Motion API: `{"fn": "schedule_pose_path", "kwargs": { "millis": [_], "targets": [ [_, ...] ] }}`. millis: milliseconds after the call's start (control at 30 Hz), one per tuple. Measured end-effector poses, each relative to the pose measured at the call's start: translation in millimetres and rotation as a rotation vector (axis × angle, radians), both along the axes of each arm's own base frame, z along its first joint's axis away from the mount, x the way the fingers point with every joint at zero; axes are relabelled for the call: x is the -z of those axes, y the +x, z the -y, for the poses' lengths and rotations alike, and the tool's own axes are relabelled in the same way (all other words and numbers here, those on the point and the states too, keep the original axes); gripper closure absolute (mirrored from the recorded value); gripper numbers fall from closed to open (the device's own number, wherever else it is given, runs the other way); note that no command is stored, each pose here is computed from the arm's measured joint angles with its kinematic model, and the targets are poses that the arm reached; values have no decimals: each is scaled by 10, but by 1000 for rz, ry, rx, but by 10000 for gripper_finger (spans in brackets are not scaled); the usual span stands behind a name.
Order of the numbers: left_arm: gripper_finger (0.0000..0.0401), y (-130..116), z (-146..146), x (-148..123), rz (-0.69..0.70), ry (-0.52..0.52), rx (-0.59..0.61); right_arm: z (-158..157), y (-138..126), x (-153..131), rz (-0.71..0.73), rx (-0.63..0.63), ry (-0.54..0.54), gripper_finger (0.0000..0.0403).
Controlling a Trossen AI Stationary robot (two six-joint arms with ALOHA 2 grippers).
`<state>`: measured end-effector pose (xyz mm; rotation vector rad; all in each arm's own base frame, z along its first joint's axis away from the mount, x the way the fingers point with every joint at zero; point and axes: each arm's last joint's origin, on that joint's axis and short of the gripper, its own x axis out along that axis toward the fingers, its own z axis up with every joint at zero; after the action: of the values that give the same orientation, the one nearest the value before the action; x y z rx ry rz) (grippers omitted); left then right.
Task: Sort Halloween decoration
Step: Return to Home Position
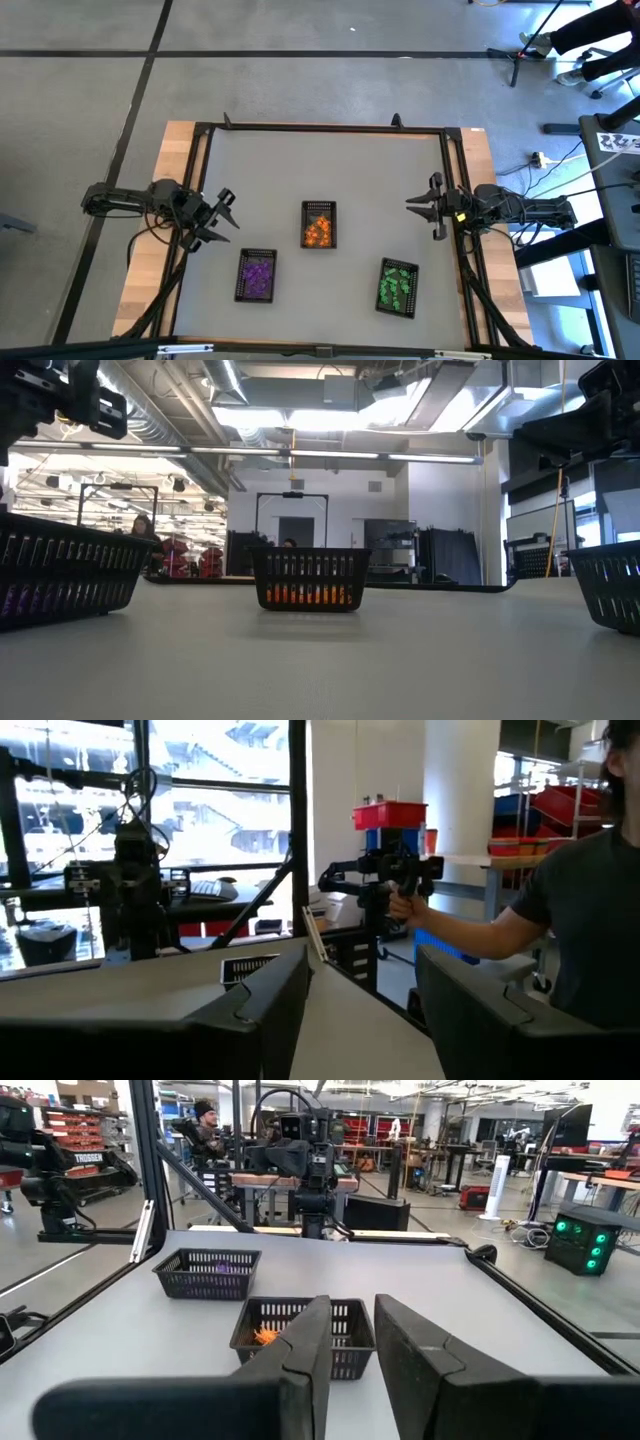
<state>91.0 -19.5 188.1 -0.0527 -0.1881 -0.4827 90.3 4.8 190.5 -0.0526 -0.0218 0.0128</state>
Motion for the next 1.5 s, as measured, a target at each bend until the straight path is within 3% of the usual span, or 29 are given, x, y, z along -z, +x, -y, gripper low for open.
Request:
{"fn": "schedule_pose_path", "kwargs": {
  "millis": [800,1500],
  "targets": [
    [222,26,-26,61,-49,-50,-94,-7,0,30,-30,-25,-9,324],
    [222,10,-6,24,-9,-41,-18,-4,-4,103,-108,-15,43,324]
  ]
}}
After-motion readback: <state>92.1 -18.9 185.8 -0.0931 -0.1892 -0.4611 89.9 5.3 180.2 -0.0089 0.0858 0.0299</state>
